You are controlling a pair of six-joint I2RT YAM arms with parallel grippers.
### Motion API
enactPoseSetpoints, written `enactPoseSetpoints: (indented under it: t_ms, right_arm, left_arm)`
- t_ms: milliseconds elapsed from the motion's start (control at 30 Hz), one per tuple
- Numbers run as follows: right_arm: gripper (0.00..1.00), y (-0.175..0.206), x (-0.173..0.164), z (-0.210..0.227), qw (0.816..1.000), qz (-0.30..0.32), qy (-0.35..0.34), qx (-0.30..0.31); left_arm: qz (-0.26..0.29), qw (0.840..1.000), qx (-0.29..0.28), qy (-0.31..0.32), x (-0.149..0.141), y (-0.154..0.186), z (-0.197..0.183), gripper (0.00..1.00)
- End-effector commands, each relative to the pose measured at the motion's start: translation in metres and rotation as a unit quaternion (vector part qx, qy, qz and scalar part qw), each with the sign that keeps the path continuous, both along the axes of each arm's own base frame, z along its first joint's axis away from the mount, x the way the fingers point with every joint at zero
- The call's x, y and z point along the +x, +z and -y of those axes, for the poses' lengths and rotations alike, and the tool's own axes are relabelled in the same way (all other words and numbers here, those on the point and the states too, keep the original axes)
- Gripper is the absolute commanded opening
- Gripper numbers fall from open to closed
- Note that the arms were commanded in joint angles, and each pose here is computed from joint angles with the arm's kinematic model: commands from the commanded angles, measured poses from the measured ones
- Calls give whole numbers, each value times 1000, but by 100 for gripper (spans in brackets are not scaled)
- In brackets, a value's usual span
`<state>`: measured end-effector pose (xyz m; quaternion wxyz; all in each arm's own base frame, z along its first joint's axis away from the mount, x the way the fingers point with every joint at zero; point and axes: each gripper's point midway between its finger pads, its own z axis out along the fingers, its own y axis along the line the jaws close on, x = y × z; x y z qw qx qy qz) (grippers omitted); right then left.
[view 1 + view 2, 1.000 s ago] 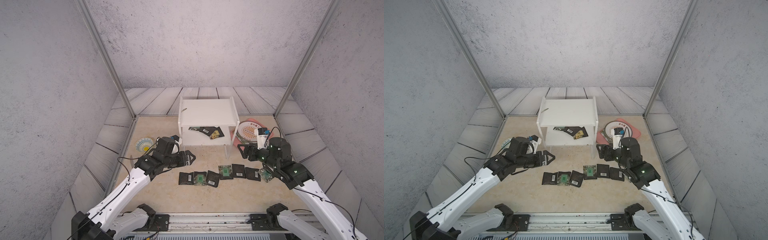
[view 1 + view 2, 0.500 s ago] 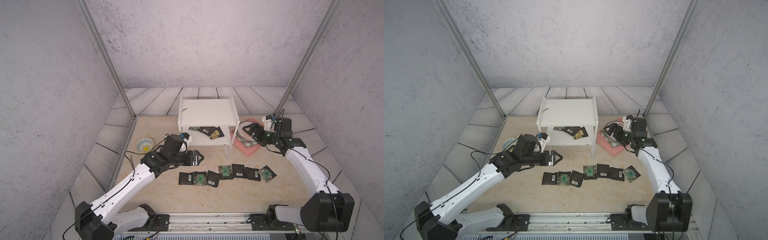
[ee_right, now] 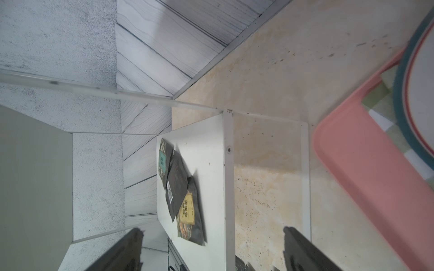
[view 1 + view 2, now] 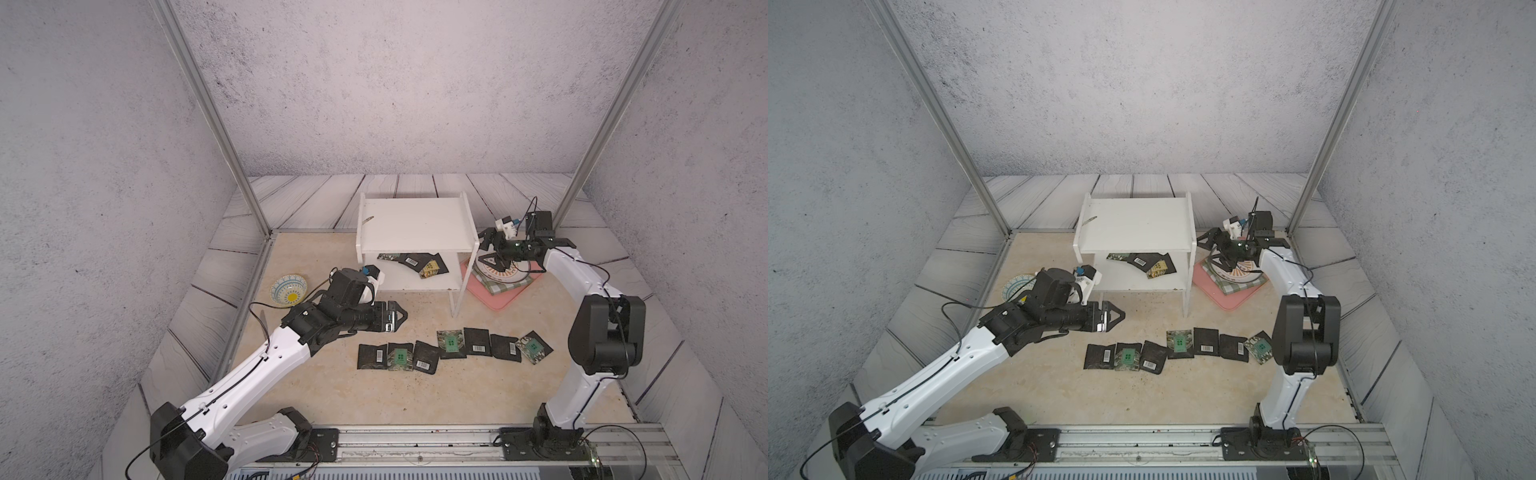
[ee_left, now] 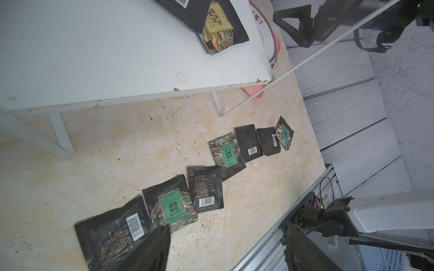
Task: Remove the tea bags from the shelf
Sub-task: Pick up the tea bag from the shelf.
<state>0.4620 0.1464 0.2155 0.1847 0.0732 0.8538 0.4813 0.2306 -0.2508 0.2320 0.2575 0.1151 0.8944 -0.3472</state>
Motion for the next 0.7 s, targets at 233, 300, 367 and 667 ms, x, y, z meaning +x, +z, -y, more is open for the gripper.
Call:
enactPoseSetpoints:
  t_ms: [233, 300, 367, 667]
  right_arm:
    - [93, -33, -15, -50, 993, -42, 105, -10]
    - [93, -39, -17, -53, 993, -46, 110, -24]
    - [92, -46, -19, -56, 991, -54, 116, -37]
    - [85, -73, -24, -61, 986, -78, 124, -82]
  left_arm:
    - [-6, 1000, 2, -2, 2, -11, 5, 79]
    - [-9, 1000, 1, -2, 2, -13, 4, 79]
    - [-9, 1000, 1, 0, 2, -14, 4, 79]
    - [-14, 1000, -3, 4, 0, -19, 3, 78]
